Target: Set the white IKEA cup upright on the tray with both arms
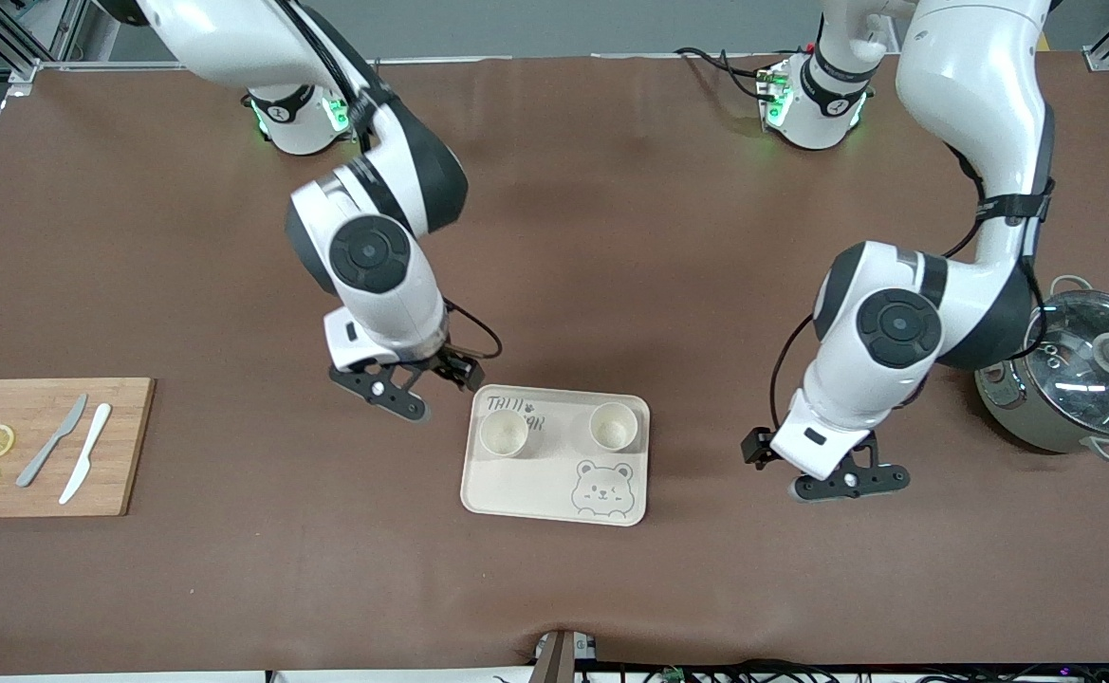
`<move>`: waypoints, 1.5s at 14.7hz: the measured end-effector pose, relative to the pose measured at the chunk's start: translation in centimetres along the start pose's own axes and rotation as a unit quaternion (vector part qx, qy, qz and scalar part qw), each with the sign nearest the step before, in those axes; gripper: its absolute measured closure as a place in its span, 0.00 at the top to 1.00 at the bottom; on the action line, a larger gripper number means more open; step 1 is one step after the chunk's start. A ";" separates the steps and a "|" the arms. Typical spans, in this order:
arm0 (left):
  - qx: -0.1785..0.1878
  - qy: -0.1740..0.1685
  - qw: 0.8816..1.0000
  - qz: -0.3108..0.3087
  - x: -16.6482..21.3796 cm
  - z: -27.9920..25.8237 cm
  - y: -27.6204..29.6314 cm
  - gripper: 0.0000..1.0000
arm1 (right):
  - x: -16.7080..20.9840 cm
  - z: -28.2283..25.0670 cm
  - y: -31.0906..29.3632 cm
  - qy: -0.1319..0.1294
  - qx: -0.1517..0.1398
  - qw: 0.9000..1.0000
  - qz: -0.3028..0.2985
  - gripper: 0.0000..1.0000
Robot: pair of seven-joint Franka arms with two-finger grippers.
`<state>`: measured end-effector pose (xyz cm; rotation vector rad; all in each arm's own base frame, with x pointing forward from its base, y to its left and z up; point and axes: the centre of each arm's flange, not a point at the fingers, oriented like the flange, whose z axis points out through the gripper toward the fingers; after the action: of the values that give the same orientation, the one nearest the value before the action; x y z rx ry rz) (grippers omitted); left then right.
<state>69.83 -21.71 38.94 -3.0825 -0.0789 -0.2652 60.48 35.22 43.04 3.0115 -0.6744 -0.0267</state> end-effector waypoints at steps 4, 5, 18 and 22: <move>0.012 -0.013 0.999 0.026 0.0 -4.7 -2.7 1.00 | 1.4 -6.7 6.2 -0.020 -0.003 0.999 -0.026 1.00; 0.013 -0.017 0.999 0.037 -0.1 -6.0 -3.2 1.00 | 1.6 -8.0 7.9 -0.022 -0.001 0.999 -0.032 1.00; -0.045 -0.095 0.993 0.049 -3.5 -19.2 -14.1 1.00 | 7.1 -12.8 34.9 -0.041 0.001 0.988 -0.149 1.00; -0.038 -0.095 0.994 0.050 -6.0 -23.8 -14.9 1.00 | 9.2 -12.9 39.6 -0.028 0.010 0.988 -0.154 1.00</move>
<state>59.06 -8.35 62.00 -3.1667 0.0819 0.0293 52.35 -3.83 58.14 3.1117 -0.2072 -0.1178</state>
